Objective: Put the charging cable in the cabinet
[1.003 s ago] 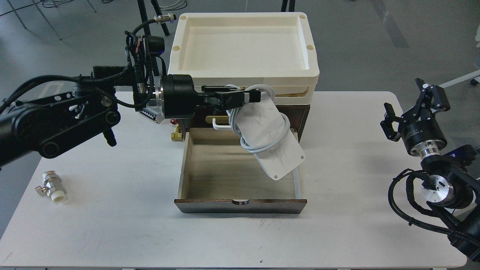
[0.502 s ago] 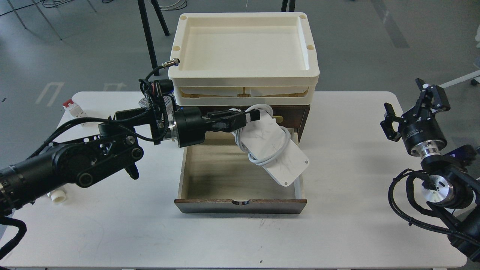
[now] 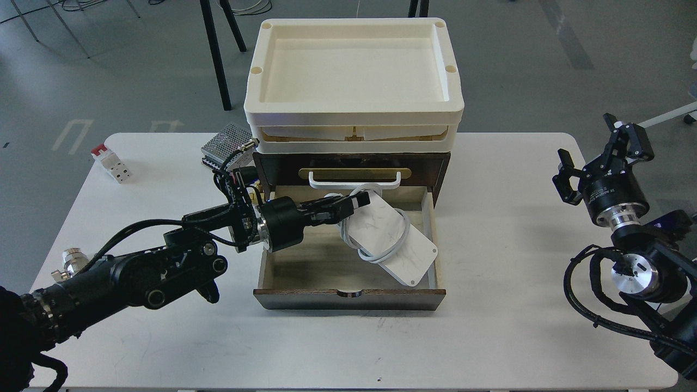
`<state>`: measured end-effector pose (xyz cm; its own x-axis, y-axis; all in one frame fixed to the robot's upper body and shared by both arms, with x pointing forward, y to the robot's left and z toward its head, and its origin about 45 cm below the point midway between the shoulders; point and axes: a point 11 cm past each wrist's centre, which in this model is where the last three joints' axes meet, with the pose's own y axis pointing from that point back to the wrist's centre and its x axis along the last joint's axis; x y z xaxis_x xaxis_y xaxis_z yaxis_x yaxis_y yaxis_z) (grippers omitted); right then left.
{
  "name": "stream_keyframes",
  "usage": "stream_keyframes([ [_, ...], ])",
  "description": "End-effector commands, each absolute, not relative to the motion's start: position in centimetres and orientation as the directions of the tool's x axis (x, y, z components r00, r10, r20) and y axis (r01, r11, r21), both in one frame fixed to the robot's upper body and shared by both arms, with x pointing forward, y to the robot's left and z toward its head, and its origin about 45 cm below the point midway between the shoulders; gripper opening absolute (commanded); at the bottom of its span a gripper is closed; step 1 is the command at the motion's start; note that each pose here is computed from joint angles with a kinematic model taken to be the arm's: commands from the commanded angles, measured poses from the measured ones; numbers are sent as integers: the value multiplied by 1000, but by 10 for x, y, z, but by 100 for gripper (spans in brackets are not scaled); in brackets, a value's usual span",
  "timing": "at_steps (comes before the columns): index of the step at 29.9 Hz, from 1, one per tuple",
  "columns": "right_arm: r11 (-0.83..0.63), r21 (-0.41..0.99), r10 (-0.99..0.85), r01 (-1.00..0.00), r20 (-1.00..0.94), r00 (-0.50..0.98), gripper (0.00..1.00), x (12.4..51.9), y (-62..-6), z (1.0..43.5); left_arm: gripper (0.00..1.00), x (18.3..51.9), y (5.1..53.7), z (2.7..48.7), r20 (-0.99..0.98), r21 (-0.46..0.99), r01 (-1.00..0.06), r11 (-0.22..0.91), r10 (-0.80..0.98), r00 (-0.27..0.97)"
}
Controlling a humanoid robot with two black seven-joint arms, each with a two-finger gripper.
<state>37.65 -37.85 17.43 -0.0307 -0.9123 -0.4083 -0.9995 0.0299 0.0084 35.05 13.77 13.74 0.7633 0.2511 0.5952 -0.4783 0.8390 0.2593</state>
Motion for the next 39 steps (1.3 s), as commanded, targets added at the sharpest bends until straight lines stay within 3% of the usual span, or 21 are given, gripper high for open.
stream_keyframes([
  [1, 31, 7, -913, -999, -407, -31, 99, 377, -379, 175, 9, 354, 140, 122, 596, 293, -500, 815, 253, 762],
  [7, 31, 7, -912, -1000, -409, -31, 99, 377, -379, 175, 16, 357, 159, 102, 616, 351, -535, 769, 241, 750],
  [13, 31, 8, -912, -999, -410, -32, 99, 377, -379, 175, 32, 359, 160, 103, 627, 340, -552, 762, 253, 736],
  [18, 31, 7, -912, -1000, -409, -31, 99, 377, -379, 175, 69, 361, 160, 106, 626, 327, -563, 759, 272, 731],
  [23, 31, 7, -913, -999, -407, -31, 99, 377, -379, 175, 88, 360, 158, 110, 622, 316, -557, 768, 275, 733],
  [27, 31, 7, -913, -999, -407, -31, 99, 377, -379, 175, 94, 360, 160, 123, 606, 284, -558, 780, 304, 735],
  [35, 31, 7, -912, -1000, -409, -31, 99, 377, -379, 175, 95, 342, 185, 166, 616, 236, -516, 824, 283, 735],
  [39, 32, 7, -912, -999, -409, -32, 99, 377, -379, 175, 97, 339, 212, 184, 572, 205, -567, 798, 372, 731],
])
